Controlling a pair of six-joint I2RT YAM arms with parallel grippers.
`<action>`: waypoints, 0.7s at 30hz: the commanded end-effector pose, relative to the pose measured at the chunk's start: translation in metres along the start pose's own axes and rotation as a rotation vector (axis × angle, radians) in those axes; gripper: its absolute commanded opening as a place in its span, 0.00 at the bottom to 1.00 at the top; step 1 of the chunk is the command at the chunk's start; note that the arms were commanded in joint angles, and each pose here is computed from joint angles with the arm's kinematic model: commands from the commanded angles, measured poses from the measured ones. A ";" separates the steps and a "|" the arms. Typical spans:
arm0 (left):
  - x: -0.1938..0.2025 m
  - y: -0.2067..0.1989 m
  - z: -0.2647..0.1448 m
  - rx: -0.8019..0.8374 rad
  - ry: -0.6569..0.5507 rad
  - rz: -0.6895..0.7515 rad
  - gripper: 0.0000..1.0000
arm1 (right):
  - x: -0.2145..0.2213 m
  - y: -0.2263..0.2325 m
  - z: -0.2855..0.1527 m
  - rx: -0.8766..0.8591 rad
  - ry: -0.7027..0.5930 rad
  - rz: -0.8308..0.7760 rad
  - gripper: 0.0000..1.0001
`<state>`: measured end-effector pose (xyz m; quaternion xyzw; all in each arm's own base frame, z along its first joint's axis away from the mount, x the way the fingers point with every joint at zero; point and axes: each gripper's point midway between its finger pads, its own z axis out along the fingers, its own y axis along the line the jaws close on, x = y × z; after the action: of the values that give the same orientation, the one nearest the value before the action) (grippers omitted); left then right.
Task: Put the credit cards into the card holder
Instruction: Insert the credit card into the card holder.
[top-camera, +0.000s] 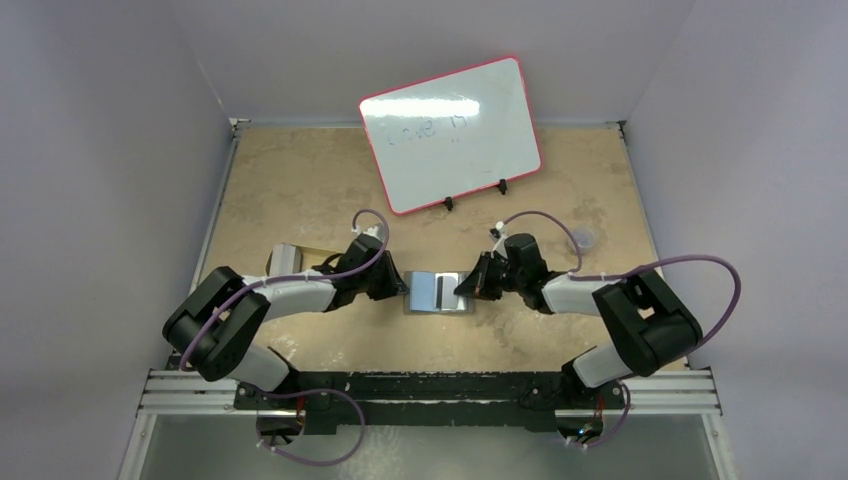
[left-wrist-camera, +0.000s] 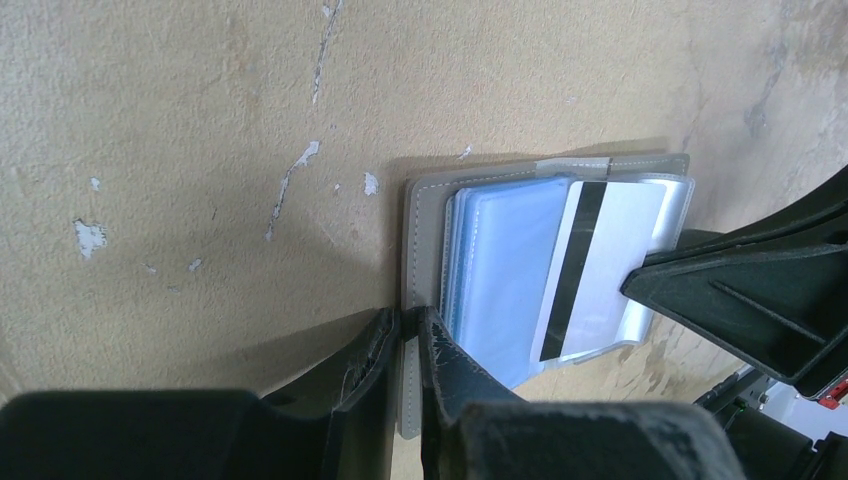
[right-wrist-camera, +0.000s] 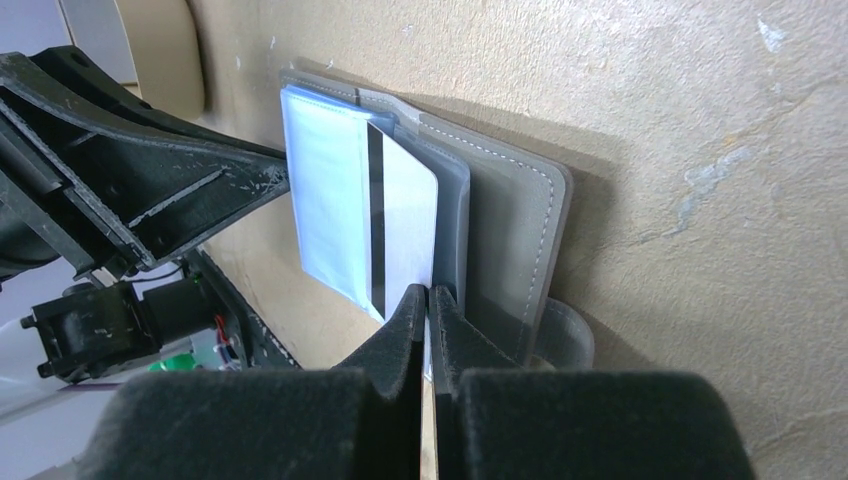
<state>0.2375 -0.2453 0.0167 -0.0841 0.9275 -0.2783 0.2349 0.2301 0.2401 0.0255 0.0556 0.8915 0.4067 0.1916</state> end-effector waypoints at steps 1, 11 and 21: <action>0.020 0.036 0.003 -0.141 0.053 0.019 0.12 | 0.001 -0.007 -0.005 0.047 -0.010 -0.006 0.00; 0.018 0.033 0.000 -0.131 0.044 0.014 0.12 | 0.006 -0.007 0.001 0.031 0.011 -0.013 0.00; 0.021 0.029 0.001 -0.120 0.049 0.015 0.11 | 0.011 -0.003 0.008 0.027 0.027 -0.024 0.00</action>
<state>0.2370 -0.2460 0.0165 -0.0853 0.9276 -0.2763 0.2364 0.2231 0.2442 0.0197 0.0479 0.8972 0.3984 0.1842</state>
